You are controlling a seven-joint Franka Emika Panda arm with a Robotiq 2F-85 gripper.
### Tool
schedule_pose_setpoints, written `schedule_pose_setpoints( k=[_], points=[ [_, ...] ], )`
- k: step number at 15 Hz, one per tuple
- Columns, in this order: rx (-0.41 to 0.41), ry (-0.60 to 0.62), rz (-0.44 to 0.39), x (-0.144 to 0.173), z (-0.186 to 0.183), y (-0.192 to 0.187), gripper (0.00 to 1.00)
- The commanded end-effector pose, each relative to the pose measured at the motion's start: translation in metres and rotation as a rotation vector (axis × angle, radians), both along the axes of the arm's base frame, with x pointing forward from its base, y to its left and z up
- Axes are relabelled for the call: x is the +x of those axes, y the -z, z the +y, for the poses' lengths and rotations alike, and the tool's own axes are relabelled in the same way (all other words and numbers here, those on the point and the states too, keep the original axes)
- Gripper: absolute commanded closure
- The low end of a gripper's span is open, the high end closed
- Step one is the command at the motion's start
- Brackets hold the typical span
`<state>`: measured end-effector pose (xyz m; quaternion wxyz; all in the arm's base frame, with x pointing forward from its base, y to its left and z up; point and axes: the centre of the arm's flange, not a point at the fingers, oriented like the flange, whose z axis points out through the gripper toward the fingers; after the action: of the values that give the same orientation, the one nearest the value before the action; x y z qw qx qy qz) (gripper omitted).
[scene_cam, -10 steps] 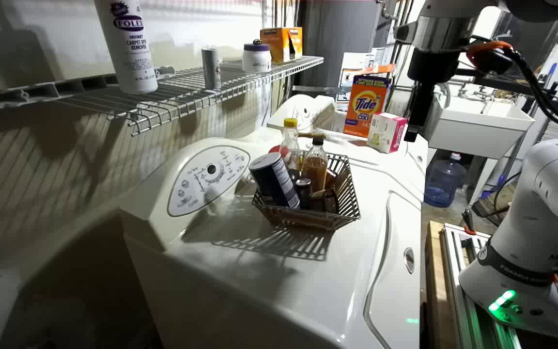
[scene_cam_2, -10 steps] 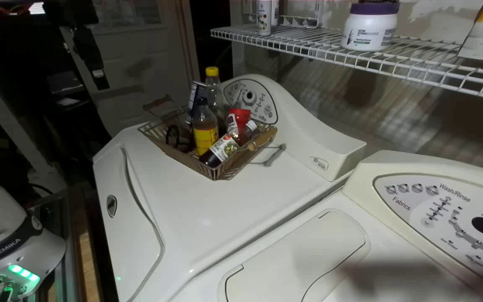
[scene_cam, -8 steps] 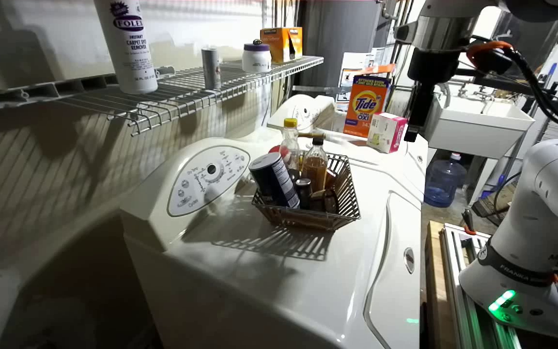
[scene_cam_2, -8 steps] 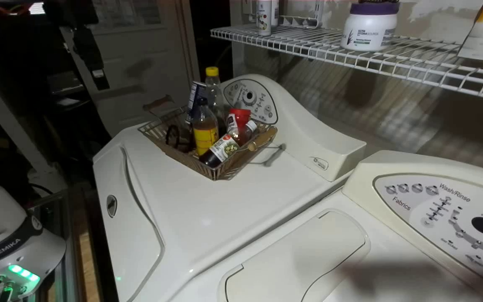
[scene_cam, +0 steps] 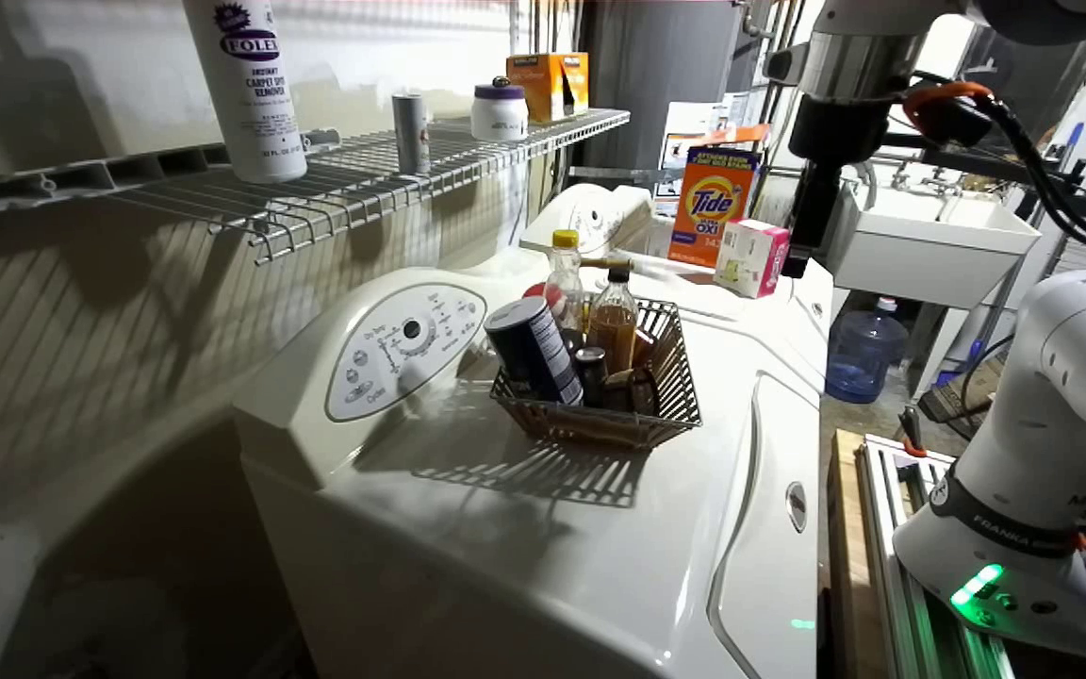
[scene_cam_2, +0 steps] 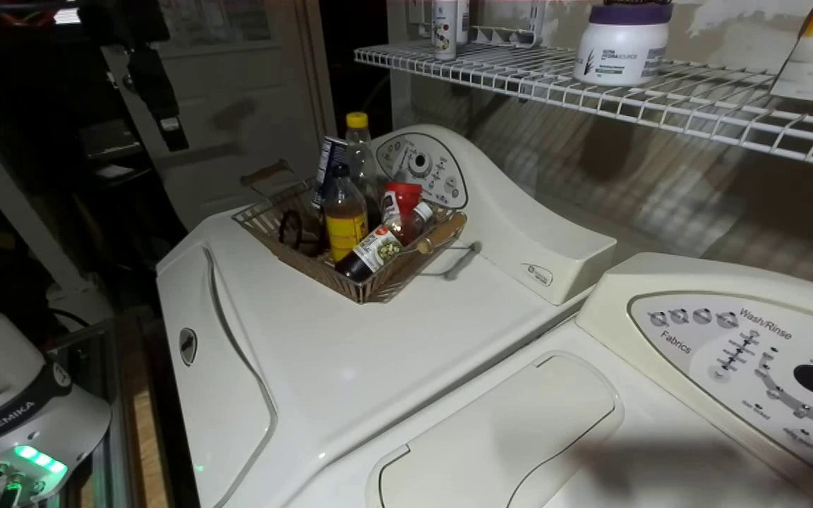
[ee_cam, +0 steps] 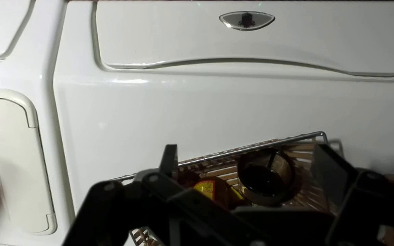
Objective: Move the black tin from the basket to the first shelf
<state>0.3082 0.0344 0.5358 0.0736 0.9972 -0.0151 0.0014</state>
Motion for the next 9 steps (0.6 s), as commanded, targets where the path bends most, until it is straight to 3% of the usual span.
schedule_pose_setpoints(
  k=[1,8,9],
  points=[
    [0.031,0.027,-0.021,0.041,0.027,0.005,0.0],
    [0.069,0.132,-0.066,0.117,0.066,0.037,0.0],
    [0.07,0.102,-0.05,0.125,0.07,0.042,0.0]
  ],
)
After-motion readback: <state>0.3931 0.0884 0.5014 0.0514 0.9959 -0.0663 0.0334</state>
